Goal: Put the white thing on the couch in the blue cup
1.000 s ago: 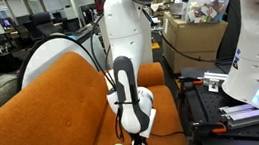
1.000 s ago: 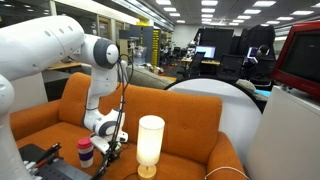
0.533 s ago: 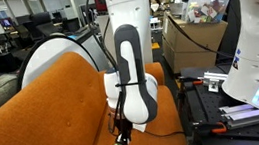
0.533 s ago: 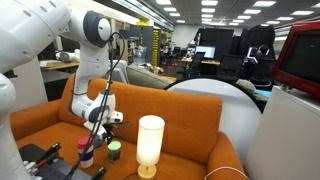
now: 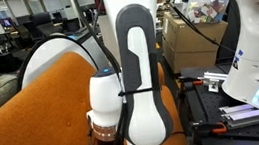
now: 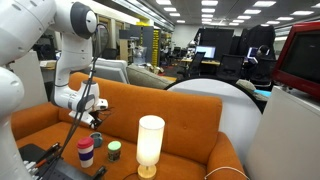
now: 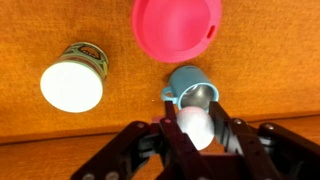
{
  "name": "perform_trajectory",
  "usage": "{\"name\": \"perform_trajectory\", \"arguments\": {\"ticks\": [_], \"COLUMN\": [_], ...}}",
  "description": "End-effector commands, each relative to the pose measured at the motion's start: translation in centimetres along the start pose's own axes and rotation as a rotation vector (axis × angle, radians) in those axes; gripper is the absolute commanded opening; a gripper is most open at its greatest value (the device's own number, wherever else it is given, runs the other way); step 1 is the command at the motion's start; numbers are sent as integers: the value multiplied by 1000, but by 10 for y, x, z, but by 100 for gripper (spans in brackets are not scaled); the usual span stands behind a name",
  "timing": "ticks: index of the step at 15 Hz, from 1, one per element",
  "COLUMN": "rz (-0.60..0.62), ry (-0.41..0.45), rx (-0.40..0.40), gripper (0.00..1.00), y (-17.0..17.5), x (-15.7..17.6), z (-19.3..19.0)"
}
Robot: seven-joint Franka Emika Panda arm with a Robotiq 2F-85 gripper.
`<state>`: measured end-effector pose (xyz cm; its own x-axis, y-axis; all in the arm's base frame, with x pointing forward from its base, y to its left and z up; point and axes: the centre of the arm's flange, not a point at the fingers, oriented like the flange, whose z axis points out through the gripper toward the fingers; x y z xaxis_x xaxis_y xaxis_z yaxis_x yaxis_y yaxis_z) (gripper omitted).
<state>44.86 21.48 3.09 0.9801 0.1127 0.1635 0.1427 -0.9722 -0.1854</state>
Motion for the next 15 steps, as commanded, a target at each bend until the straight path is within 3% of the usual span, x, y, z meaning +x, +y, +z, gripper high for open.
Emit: {"name": "perform_trajectory", "arguments": {"ticks": [1,8,15], "rz": [-72,-193,-240], "ry": [-31,-109,-168], "rx": [-12,-61,-140], "gripper": [13,13,13], "y": [-29,-79,-73], "x": [12,51,96], "z": [26,88,137]}}
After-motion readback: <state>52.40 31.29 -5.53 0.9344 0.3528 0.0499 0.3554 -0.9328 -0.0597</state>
